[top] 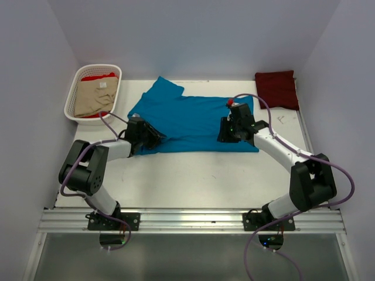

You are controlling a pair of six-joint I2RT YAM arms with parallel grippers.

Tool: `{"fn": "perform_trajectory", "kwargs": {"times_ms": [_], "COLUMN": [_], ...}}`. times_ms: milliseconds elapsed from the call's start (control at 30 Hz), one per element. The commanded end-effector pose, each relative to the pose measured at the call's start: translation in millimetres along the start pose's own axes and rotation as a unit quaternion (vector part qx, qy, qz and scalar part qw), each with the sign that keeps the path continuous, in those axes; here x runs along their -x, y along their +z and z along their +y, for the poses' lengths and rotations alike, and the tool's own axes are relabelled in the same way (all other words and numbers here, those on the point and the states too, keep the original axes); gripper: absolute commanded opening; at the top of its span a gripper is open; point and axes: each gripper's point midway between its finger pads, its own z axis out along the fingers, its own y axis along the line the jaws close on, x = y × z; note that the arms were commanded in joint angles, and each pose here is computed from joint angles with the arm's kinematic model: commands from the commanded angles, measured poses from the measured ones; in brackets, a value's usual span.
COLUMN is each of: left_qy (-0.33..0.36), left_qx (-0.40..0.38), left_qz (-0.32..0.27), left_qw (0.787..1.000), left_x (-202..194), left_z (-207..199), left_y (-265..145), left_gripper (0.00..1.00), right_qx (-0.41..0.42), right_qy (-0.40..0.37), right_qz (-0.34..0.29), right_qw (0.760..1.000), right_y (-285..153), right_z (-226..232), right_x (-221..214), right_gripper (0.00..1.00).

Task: Fold and stack the t-shirts
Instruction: Fold the tshirt

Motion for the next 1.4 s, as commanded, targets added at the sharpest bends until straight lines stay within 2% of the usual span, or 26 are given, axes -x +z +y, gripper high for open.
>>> {"fn": "perform_trajectory", "kwargs": {"times_ms": [0, 67, 100, 167, 200, 267, 400, 600, 1000, 1367], "left_qy": [-0.001, 0.000, 0.001, 0.003, 0.004, 0.010, 0.038, 0.090, 0.144, 0.201], "left_qx": [-0.005, -0.007, -0.008, -0.013, -0.018, -0.023, -0.048, -0.062, -0.065, -0.121], "left_qz": [-0.005, -0.005, -0.006, -0.009, -0.012, -0.020, -0.031, -0.008, 0.035, 0.023], "left_qw": [1.000, 1.000, 1.000, 1.000, 1.000, 0.999, 0.998, 0.994, 0.987, 0.972], "left_x": [0, 0, 0, 2, 4, 7, 18, 23, 23, 32], "left_z": [0, 0, -1, -4, -7, -12, -33, -51, -52, -81], "left_y": [4, 4, 2, 1, -1, -3, -4, 18, 67, 70], "left_gripper": [0.41, 0.33, 0.24, 0.15, 0.06, 0.00, 0.00, 0.00, 0.00, 0.00], "right_qx": [-0.005, -0.006, -0.007, -0.007, -0.008, -0.008, -0.008, -0.005, -0.011, -0.013], "right_qy": [-0.008, -0.006, -0.005, -0.004, -0.006, -0.004, -0.004, -0.002, -0.003, -0.004], "right_qz": [-0.029, -0.029, -0.029, -0.026, -0.026, -0.026, -0.026, -0.022, -0.015, -0.006], "right_qw": [1.000, 1.000, 1.000, 1.000, 1.000, 1.000, 1.000, 1.000, 1.000, 1.000], "right_y": [-12, -12, -12, -11, -10, -11, -9, -7, -2, 4], "right_z": [-1, -2, -2, -3, -3, -4, -4, -3, -7, -8], "right_x": [11, 10, 10, 8, 8, 7, 6, 5, 0, -3], "right_gripper": [0.34, 0.33, 0.32, 0.31, 0.31, 0.30, 0.29, 0.29, 0.28, 0.28]}}
